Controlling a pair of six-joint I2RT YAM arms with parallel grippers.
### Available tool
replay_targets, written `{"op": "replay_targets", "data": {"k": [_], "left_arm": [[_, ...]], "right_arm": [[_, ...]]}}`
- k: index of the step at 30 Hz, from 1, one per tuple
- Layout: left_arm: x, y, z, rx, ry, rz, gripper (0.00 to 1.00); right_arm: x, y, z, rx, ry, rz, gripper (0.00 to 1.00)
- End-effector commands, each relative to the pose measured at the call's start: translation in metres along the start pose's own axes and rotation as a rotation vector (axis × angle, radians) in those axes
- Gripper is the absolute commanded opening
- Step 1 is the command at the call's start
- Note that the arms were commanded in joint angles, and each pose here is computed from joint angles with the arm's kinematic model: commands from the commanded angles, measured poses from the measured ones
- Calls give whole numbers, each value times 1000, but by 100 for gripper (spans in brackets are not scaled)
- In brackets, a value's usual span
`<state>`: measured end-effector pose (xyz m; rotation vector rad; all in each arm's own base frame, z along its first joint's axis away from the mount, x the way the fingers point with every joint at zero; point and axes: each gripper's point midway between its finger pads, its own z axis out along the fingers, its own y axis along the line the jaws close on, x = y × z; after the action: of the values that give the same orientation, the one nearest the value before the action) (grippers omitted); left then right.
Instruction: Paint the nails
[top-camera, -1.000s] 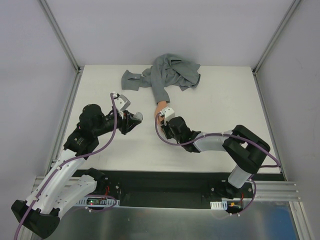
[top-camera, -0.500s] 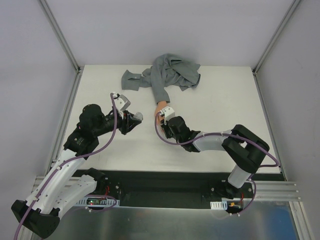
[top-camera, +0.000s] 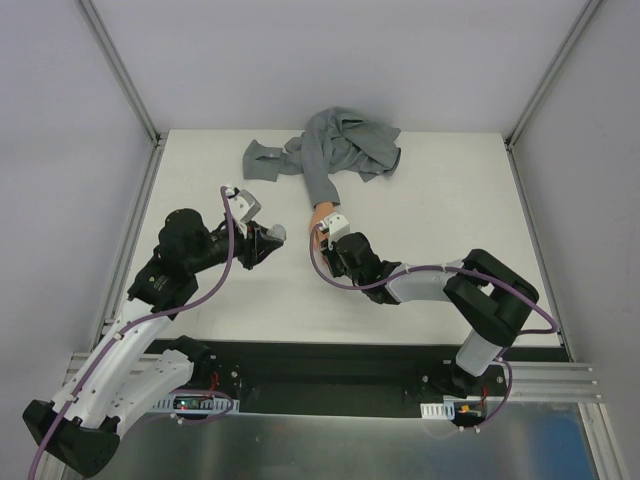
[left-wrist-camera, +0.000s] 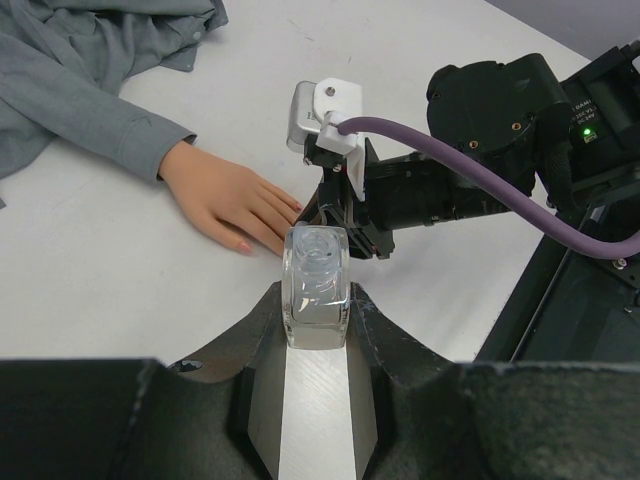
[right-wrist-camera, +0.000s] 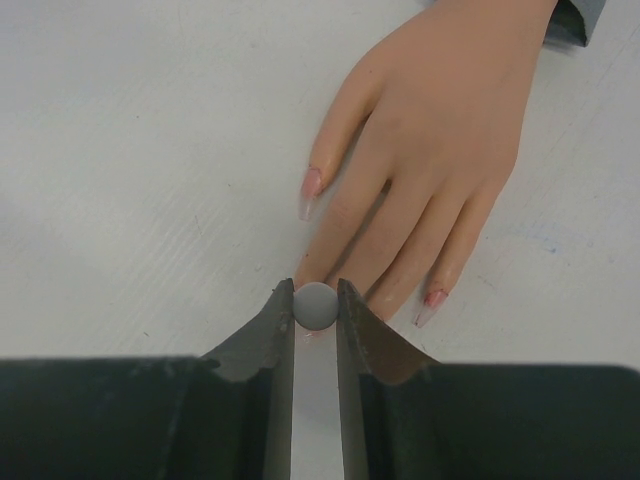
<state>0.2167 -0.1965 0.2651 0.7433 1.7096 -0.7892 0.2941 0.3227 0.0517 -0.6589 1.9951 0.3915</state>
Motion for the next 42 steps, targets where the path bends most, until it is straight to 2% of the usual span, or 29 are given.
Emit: {"op": "replay_targets", "data": {"k": [1, 19, 42], "left_arm": [[-16, -5, -4, 22, -63, 26, 0], [-16, -5, -4, 24, -63, 26, 0], [-16, -6, -4, 29, -64, 27, 0]], "right_arm": [[-15, 4, -1, -18, -46, 30, 1], [-2, 7, -7, -20, -19, 36, 0], [-18, 2, -4, 15, -63, 28, 0]]}}
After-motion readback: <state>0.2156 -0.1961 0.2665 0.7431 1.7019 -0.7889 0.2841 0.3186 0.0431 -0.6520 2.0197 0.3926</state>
